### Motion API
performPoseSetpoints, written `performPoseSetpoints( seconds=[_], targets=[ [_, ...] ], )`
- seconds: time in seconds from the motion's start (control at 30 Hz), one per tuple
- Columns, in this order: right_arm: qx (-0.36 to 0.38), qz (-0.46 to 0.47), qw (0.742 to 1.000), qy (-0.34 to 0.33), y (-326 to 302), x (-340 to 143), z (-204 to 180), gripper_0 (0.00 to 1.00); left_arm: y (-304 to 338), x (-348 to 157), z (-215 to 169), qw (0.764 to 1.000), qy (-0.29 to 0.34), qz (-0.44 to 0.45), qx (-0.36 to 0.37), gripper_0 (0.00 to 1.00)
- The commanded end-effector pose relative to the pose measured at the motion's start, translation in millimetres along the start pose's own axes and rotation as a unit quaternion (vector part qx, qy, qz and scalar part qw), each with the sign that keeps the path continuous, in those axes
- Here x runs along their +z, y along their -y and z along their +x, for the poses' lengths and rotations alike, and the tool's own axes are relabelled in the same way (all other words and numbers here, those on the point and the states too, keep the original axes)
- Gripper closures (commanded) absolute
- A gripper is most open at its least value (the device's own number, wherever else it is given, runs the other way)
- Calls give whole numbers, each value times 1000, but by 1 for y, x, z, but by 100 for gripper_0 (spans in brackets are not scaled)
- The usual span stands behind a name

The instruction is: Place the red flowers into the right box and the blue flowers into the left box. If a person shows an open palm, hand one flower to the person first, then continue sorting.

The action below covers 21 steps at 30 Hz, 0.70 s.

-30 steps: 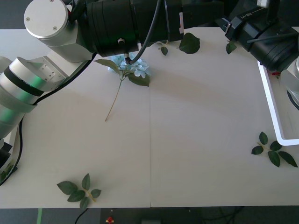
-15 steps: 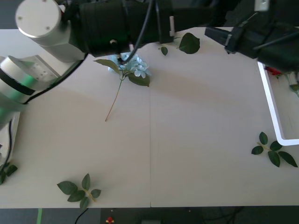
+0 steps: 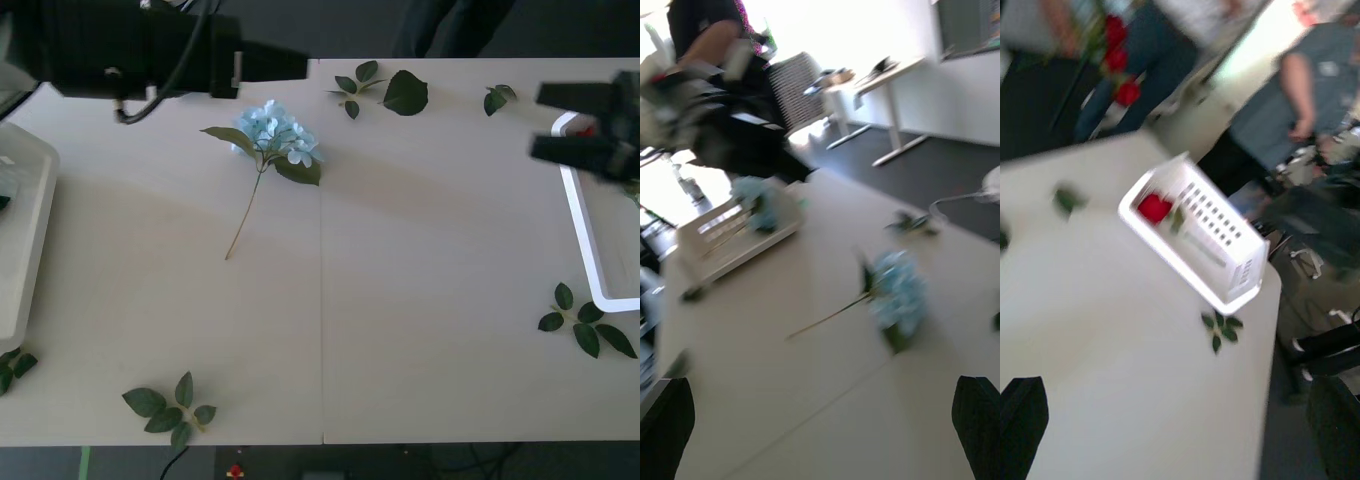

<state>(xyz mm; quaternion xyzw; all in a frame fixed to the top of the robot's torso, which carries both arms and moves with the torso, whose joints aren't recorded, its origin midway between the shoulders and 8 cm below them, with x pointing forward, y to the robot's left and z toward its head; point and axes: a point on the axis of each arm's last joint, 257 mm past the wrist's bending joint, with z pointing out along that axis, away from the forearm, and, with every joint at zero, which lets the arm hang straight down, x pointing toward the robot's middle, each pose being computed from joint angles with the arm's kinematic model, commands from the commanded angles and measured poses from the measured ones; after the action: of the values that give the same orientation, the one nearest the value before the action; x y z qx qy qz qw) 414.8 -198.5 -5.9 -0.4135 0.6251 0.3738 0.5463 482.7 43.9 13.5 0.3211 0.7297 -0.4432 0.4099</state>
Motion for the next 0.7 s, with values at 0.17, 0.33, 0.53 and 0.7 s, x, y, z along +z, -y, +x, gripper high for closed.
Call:
performPoseSetpoints(
  seconds=[0.17, 0.33, 0.53, 0.7],
  targets=[
    [-3, -39, 998, -38, -54, -31, -8, 0, -33, -2, 22, 992, -67, -68, -83, 0],
    [-7, -61, 997, -37, -81, -29, -9, 0, -72, 25, 50, 985, -85, -118, -94, 0],
    [-8, -82, 996, -31, -98, -25, -13, 0, -120, 44, 79, 970, -114, -188, -106, 0],
    [-7, -87, 996, -25, -102, -24, -16, 0, -140, 49, 98, 955, -147, -230, -119, 0]
  ],
)
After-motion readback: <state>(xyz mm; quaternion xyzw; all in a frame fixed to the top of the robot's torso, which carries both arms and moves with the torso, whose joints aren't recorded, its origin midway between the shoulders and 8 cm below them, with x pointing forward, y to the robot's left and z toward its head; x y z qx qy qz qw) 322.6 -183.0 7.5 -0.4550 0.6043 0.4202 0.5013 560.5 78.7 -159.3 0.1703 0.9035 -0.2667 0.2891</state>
